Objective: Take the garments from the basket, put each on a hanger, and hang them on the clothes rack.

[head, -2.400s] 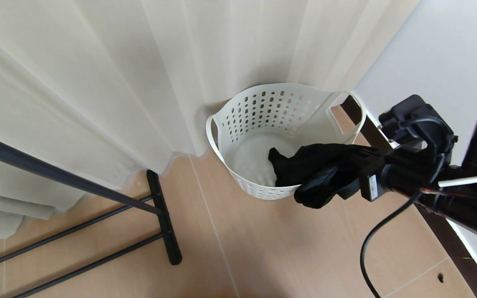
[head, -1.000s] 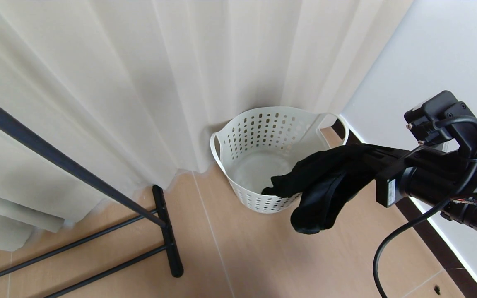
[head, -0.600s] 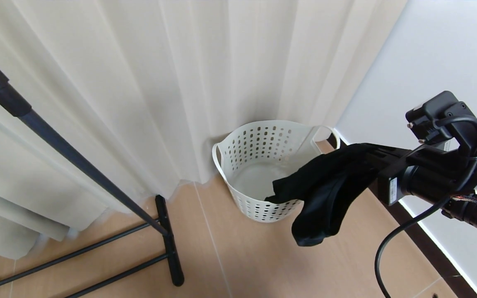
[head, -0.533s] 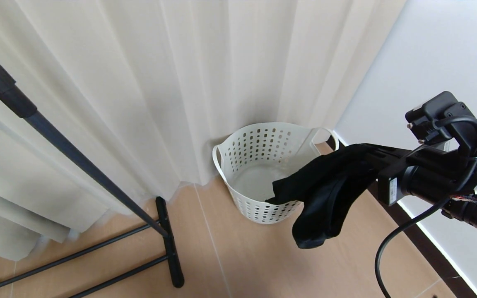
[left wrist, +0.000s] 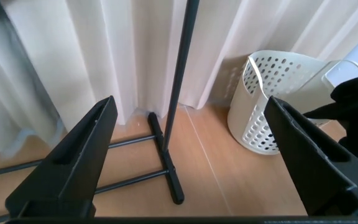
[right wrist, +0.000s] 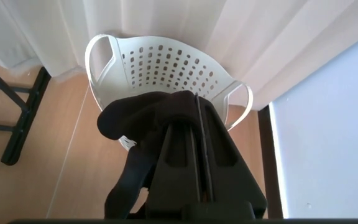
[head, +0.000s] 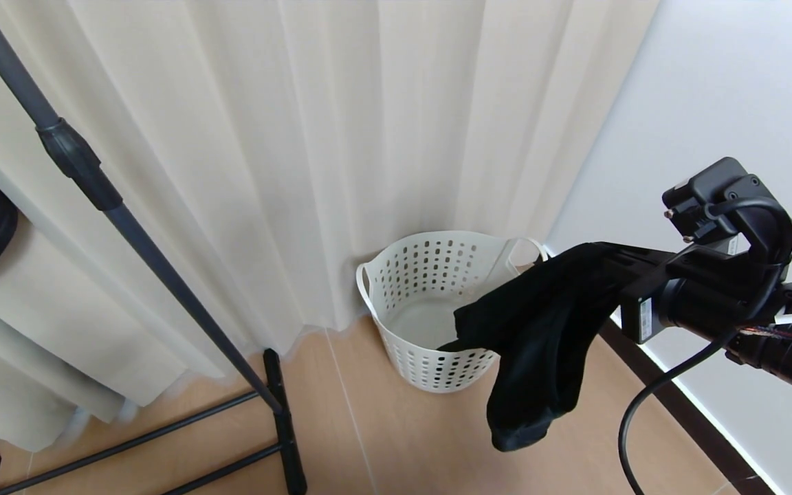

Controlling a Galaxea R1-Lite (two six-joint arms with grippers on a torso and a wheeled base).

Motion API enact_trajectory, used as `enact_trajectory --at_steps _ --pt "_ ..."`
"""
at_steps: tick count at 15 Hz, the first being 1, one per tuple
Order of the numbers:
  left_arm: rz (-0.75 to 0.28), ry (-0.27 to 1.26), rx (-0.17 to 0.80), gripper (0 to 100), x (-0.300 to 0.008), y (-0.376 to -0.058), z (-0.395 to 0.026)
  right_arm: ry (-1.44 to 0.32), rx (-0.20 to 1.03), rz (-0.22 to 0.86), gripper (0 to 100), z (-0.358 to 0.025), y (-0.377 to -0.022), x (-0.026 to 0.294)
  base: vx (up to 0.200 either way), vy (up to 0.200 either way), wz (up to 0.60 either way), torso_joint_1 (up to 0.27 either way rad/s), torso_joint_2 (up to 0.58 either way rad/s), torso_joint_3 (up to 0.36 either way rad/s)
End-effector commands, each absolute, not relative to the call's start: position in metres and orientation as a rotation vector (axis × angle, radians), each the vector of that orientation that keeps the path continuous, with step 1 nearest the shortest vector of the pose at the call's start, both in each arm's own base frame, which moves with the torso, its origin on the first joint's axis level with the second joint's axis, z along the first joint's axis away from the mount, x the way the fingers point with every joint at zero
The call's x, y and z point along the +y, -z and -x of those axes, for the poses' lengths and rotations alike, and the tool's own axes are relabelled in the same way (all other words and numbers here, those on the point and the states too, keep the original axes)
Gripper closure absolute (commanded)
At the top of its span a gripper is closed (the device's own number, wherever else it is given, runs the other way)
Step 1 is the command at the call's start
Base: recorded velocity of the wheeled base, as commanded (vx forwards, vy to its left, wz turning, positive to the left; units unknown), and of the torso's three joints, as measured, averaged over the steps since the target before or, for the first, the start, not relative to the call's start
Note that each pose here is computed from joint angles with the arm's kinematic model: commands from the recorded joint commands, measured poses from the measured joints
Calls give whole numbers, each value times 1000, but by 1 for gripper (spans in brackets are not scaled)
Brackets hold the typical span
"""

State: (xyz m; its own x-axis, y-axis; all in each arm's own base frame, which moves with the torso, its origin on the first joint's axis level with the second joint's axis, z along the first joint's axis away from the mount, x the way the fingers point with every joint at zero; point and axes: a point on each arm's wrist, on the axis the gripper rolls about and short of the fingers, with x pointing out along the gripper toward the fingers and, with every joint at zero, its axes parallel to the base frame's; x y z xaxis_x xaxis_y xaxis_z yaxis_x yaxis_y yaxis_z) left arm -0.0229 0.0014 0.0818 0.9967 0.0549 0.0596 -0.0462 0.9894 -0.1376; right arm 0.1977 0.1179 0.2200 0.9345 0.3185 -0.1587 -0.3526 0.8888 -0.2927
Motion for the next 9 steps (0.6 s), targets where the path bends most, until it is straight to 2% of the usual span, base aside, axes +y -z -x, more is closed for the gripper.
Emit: enact_trajectory --at_steps 1,6,9 --pt "137 -51 -65 0 1 -82 23 -350 112 326 100 -199 -219 119 0 0 0 2 -115 27" --pt "137 -51 -65 0 1 -82 23 -343 105 322 100 -199 -221 117 0 0 0 19 -377 -149" --pt "137 -51 -65 0 1 -82 23 -334 106 321 100 -201 -221 115 0 0 0 77 -434 -170"
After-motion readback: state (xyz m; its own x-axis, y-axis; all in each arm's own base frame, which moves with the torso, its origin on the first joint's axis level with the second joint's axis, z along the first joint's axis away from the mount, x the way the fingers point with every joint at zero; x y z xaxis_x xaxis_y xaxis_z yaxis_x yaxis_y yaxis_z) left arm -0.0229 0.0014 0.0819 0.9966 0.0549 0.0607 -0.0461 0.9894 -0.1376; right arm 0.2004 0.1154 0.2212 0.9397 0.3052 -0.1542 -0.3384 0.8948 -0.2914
